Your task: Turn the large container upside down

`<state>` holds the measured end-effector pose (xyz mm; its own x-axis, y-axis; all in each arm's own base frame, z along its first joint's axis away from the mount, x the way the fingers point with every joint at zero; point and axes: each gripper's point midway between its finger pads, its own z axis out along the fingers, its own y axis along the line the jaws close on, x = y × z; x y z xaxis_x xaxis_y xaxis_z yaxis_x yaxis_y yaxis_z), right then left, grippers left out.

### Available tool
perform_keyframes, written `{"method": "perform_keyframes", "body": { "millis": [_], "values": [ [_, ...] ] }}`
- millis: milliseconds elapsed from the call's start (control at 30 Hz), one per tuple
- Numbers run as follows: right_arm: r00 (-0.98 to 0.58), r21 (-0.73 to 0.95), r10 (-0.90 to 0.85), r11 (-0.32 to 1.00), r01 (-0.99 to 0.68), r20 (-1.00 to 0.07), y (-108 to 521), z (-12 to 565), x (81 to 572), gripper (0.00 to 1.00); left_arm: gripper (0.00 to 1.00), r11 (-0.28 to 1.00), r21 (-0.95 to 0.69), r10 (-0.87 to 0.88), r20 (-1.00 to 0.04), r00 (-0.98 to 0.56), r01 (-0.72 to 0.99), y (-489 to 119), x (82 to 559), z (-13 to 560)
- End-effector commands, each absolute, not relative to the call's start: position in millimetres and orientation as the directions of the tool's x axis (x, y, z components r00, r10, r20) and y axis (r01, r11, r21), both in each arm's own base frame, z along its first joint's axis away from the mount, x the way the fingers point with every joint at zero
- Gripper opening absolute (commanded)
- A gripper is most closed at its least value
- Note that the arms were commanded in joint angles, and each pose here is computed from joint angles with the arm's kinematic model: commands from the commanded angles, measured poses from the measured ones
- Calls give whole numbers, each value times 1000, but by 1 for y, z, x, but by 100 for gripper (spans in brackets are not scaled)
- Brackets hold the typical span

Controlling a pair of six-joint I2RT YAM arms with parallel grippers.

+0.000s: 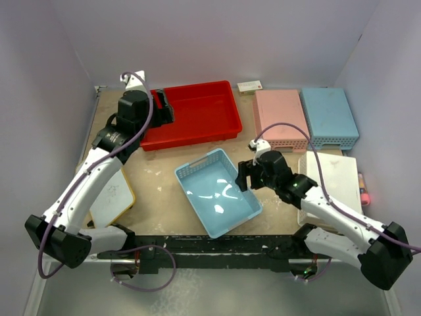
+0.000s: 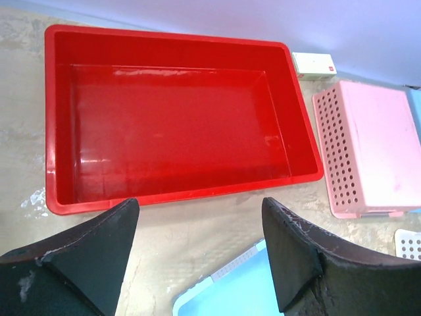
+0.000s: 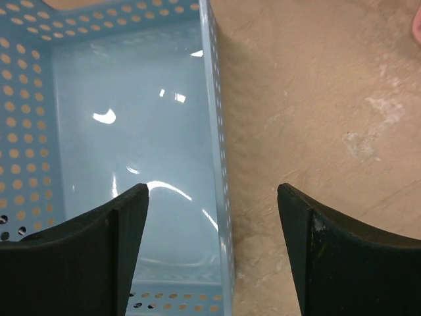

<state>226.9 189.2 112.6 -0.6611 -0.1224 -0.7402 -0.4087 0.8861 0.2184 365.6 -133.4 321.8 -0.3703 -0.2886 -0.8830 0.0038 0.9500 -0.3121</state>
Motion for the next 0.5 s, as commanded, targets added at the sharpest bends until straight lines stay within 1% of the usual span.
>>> {"method": "perform_keyframes", "body": {
  "millis": [0, 67, 167, 233, 300, 367, 467],
  "values": [
    [-530, 146, -110, 896, -418, -841, 188, 177, 253, 84, 73, 944, -328, -302, -889, -345, 20, -134, 364, 337],
    [-517, 184, -107, 858, -479, -849, 203, 195, 250, 84, 73, 947, -320, -299, -899, -320, 15, -128, 362, 350],
    [-538, 281, -108, 759, -588, -836, 246, 204, 230, 83, 73, 949, -314, -309, -915, -260, -22, -115, 357, 373],
    [-542, 283, -155, 718, -636, -826, 277, 198, 212, 83, 73, 948, -315, -317, -919, -234, -46, -107, 353, 383],
    [-535, 248, -223, 699, -670, -815, 304, 184, 194, 83, 73, 945, -320, -328, -919, -218, -70, -101, 350, 387],
    [-524, 245, -256, 666, -704, -812, 333, 185, 180, 84, 73, 942, -324, -335, -919, -207, -87, -96, 347, 389],
    [-530, 227, -331, 641, -734, -781, 361, 159, 162, 83, 73, 943, -316, -332, -920, -207, -108, -92, 345, 385]
  ]
}}
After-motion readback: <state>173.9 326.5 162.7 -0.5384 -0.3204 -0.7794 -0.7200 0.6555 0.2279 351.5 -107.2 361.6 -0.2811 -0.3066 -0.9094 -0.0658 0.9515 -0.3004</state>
